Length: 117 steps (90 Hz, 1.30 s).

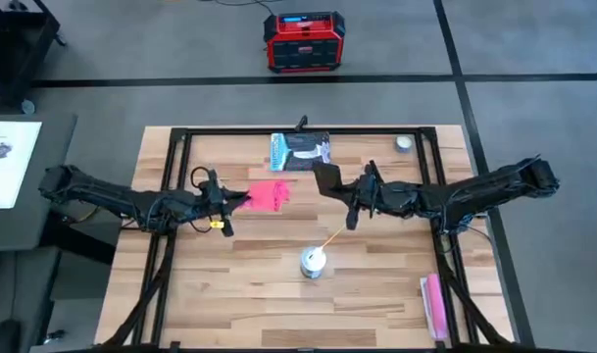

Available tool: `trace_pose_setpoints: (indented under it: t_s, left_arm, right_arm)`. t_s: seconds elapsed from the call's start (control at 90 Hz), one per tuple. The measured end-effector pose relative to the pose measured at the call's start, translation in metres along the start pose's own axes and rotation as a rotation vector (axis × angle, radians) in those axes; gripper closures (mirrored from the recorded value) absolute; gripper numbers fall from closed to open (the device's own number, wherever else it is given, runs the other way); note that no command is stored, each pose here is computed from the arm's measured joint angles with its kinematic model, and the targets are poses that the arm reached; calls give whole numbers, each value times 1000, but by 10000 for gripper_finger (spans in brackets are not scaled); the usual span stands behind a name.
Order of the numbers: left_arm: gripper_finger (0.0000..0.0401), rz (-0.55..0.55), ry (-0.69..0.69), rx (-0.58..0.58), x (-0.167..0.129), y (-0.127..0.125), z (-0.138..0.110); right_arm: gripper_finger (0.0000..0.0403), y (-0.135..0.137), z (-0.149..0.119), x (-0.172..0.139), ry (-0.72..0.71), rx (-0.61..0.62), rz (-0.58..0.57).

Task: Apply microfiber cloth
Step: Wipe the back of the cellphone with the pink microfiber cloth

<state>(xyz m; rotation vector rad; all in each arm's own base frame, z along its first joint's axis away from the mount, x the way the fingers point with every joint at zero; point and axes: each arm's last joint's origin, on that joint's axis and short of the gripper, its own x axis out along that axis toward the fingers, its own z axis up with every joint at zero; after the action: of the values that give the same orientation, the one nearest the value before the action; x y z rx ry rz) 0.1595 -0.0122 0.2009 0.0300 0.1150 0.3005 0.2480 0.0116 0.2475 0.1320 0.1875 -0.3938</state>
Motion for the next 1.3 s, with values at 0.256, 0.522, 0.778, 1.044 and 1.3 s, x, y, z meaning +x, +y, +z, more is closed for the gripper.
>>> trace_pose_setpoints:
  t_s: [0.256,0.522,0.778,1.044,1.3]
  left_arm:
    - [401,-187,22,-104,-4,3,-30]
    - [401,-360,110,-219,-4,9,-45]
    - [401,-344,190,-234,-3,15,-53]
    - [401,-238,362,-371,-2,21,-68]
    - [366,-183,373,-421,1,21,-71]
  right_arm:
    - [388,-4,-1,2,18,20,-22]
    - [388,-4,-2,2,23,19,-22]
    - [388,-7,0,-4,38,17,-28]
    - [388,-8,2,-6,27,16,-30]
    - [388,-10,2,-6,36,13,-39]
